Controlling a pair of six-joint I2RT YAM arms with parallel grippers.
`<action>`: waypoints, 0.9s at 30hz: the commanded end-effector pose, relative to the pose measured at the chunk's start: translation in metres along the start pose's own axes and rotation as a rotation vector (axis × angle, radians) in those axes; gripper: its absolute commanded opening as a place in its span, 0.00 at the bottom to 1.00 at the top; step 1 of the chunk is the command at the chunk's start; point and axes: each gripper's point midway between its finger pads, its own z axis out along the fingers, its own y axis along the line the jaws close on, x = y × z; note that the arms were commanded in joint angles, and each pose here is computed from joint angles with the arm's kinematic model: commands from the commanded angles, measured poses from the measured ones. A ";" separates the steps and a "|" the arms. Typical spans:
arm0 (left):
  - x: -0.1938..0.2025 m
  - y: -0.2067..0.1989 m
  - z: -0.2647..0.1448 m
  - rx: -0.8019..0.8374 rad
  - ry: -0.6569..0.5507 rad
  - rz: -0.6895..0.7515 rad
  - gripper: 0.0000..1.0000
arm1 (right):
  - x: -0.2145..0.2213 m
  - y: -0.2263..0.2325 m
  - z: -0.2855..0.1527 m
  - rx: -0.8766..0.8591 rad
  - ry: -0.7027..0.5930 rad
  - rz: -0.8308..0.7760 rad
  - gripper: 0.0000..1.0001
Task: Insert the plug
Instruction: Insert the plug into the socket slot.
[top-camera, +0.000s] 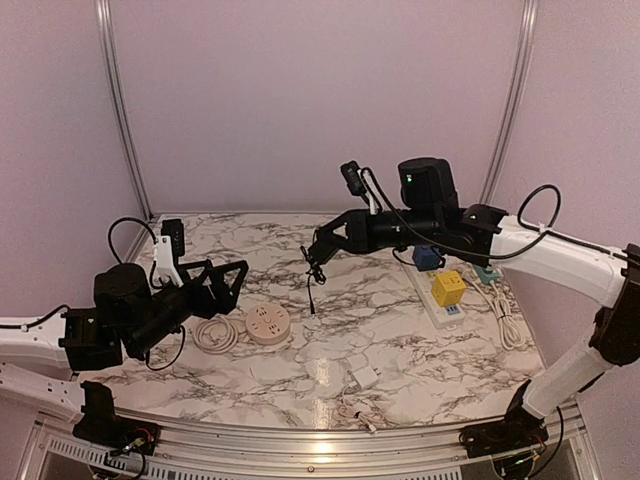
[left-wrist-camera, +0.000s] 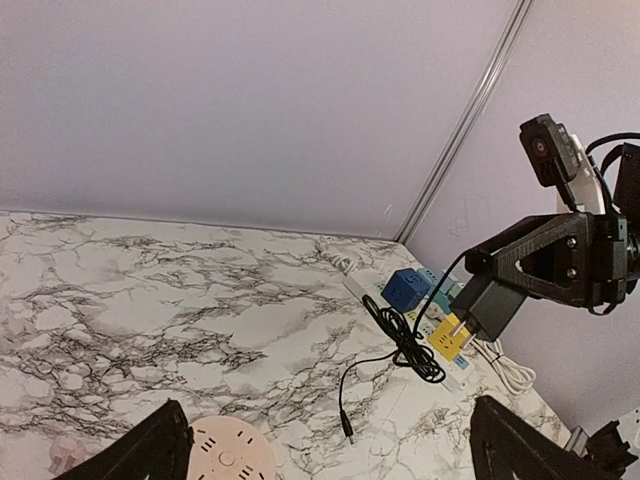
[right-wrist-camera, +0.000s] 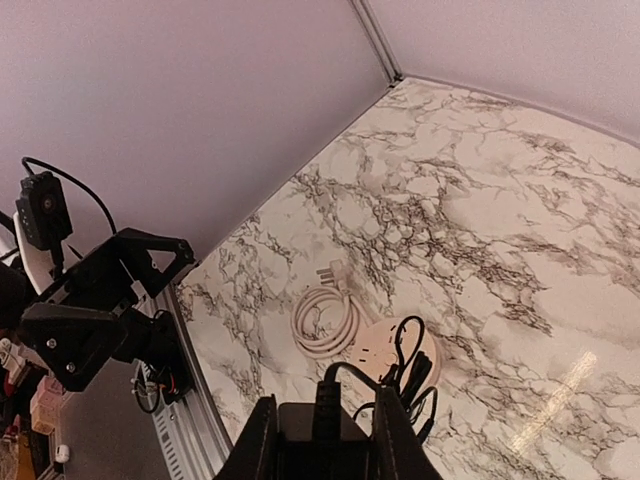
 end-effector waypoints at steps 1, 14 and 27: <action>0.027 0.015 -0.003 -0.011 0.040 -0.101 0.99 | -0.034 -0.019 0.009 0.115 -0.054 -0.117 0.00; 0.038 0.031 -0.013 -0.068 0.091 -0.191 0.99 | -0.003 -0.071 0.077 0.133 0.029 -0.091 0.00; -0.001 0.028 -0.032 -0.095 0.105 -0.141 0.99 | -0.015 -0.060 0.081 0.089 0.018 -0.131 0.00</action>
